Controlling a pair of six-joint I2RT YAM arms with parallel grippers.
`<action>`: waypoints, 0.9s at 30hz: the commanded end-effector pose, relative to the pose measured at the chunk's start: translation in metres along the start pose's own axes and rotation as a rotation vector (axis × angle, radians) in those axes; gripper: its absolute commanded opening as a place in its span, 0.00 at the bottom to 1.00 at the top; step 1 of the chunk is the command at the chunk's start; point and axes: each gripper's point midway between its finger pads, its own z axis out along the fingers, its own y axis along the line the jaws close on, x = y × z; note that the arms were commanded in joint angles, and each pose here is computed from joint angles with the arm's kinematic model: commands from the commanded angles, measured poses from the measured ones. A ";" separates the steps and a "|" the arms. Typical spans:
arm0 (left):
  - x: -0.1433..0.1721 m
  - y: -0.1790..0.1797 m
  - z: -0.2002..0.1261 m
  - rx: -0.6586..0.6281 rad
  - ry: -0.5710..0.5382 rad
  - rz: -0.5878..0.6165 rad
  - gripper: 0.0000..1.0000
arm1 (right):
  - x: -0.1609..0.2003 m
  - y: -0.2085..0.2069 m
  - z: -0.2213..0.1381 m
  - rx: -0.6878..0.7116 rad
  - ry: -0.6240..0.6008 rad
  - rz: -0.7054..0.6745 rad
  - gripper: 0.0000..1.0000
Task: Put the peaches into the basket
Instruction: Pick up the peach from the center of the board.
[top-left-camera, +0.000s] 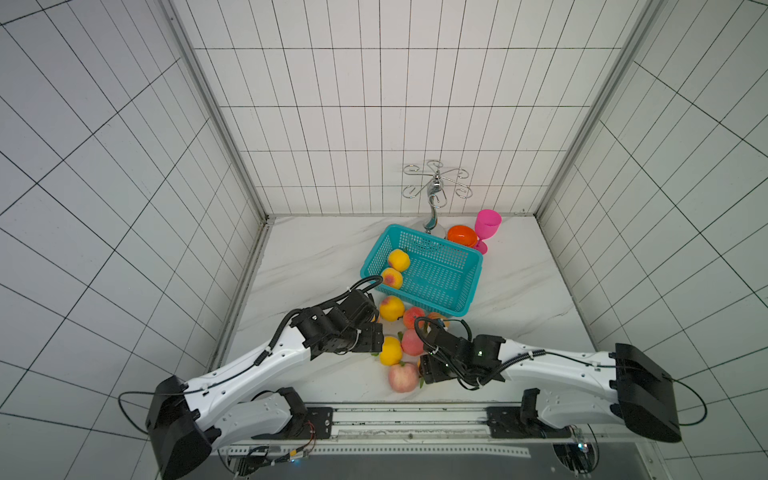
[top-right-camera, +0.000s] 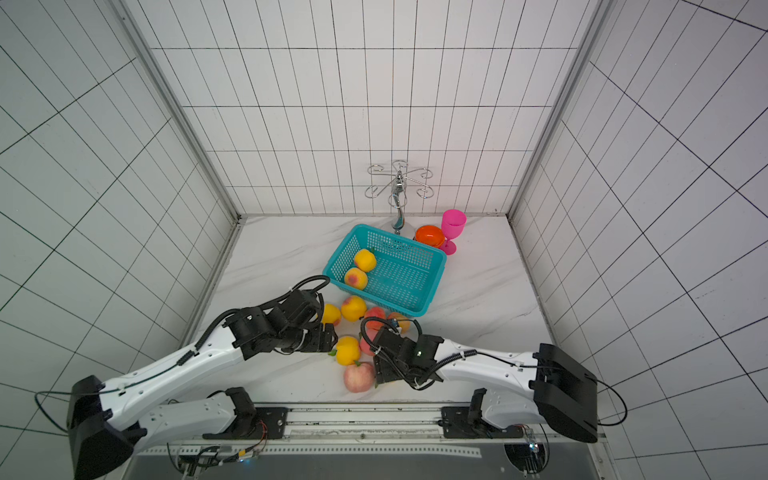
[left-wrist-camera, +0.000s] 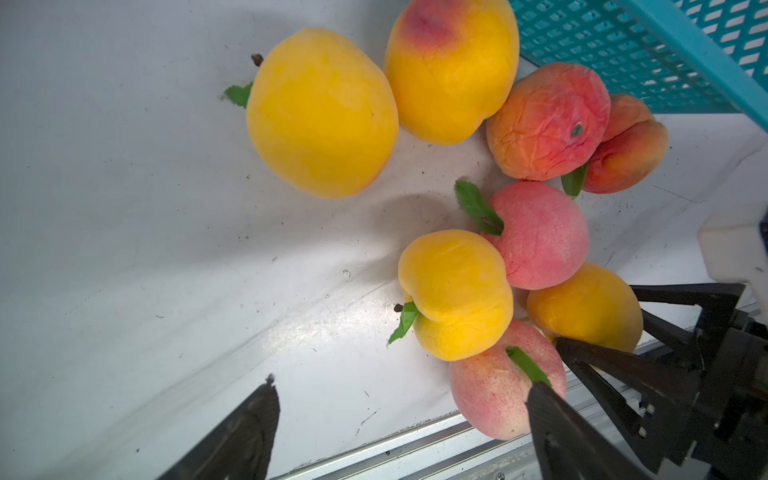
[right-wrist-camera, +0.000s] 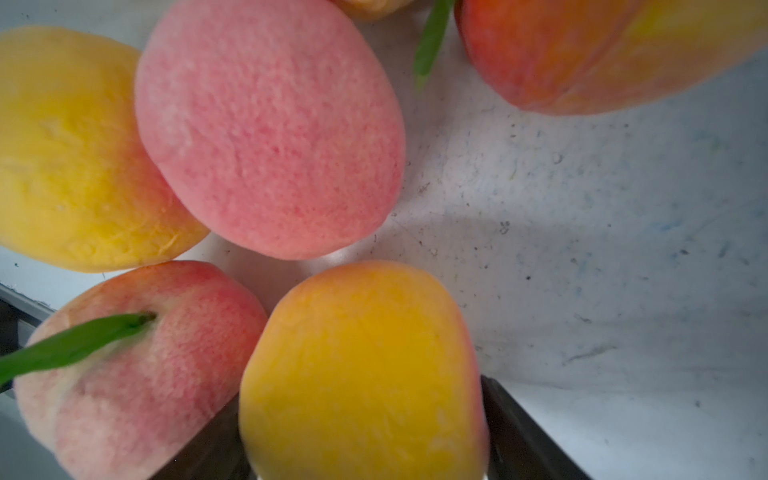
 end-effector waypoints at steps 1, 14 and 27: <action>-0.005 -0.003 -0.001 0.011 -0.016 0.002 0.91 | 0.005 -0.012 0.004 0.027 0.010 0.022 0.77; -0.014 -0.006 -0.006 0.019 -0.037 0.003 0.91 | -0.005 -0.024 -0.033 0.066 -0.059 0.016 0.70; -0.019 -0.010 -0.015 0.044 -0.065 0.002 0.92 | -0.029 -0.032 -0.092 0.100 -0.167 -0.004 0.70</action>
